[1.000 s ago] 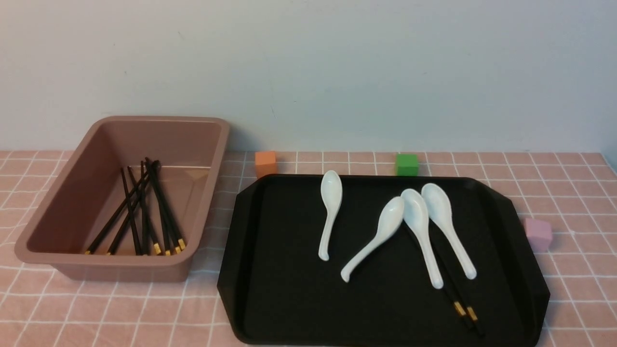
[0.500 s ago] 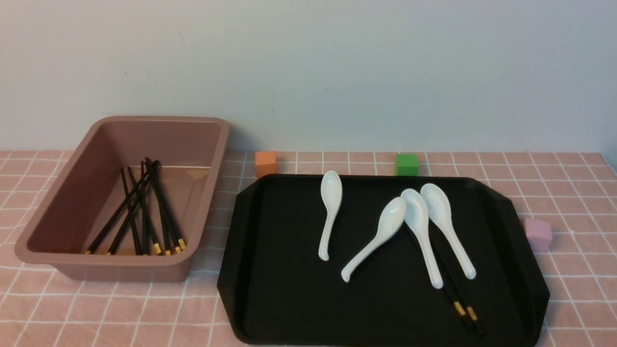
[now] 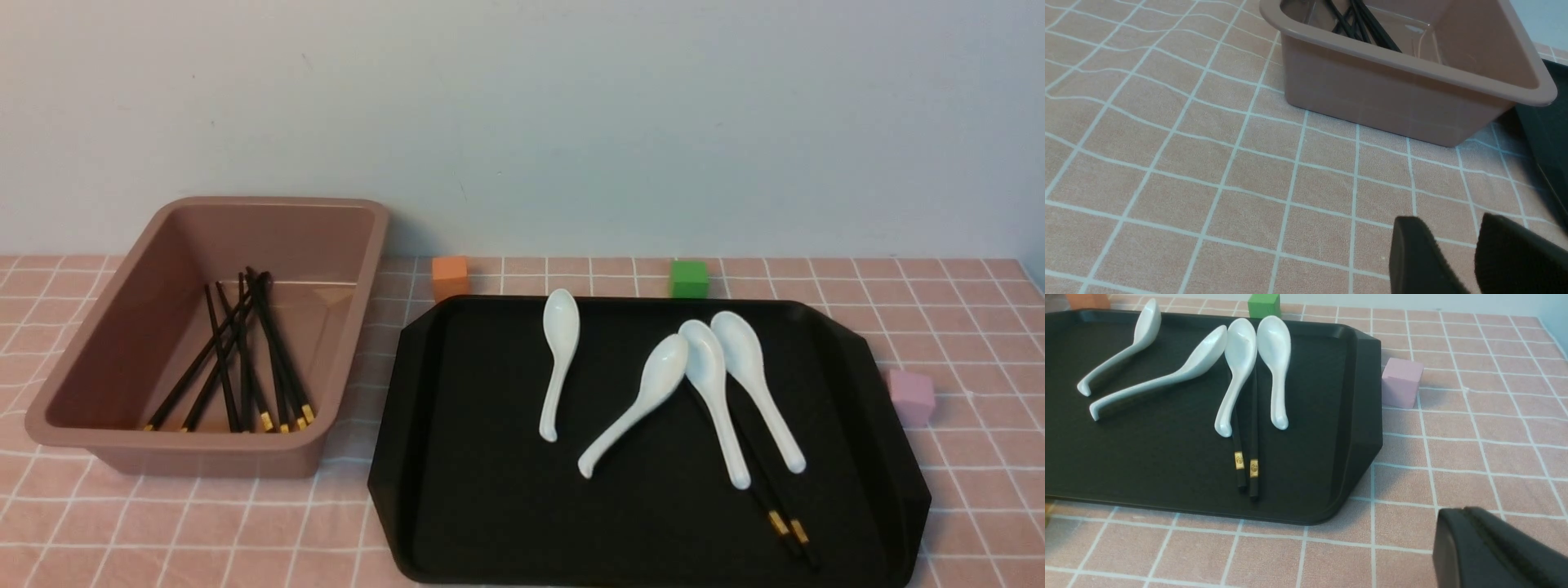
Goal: On pink tablecloth take chopsticks from black tray and put them in box.
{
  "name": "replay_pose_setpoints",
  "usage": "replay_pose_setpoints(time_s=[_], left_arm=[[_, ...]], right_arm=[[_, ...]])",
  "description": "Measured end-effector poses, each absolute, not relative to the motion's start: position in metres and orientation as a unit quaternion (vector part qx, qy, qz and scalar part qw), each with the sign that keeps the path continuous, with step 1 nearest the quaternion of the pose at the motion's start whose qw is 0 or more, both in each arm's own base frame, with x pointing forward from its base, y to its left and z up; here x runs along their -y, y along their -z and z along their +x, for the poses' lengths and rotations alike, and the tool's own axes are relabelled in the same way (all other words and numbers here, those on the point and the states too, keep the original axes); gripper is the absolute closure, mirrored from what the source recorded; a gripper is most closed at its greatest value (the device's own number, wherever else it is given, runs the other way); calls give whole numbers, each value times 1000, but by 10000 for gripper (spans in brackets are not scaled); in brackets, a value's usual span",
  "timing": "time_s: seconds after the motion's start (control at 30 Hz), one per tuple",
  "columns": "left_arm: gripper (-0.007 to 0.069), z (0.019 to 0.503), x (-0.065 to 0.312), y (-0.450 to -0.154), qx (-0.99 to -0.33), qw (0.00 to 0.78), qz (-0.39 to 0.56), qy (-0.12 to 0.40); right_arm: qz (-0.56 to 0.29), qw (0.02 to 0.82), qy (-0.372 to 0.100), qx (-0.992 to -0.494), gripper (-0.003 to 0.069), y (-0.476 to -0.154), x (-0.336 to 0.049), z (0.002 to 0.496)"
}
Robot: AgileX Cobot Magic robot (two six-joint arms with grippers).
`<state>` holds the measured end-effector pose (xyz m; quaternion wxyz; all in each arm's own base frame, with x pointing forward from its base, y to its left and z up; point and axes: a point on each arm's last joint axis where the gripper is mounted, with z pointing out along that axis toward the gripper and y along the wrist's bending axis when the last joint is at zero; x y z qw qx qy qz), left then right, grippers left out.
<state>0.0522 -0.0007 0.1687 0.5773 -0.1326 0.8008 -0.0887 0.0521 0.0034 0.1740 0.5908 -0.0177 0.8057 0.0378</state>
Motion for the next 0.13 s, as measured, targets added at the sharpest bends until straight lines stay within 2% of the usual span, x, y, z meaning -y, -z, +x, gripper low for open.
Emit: replay_pose_setpoints(time_s=[0.13], left_arm=[[386,52,1,-169,-801,577,-133,89]], right_arm=[[-18,591,-38,-806,652,-174,-3,52]])
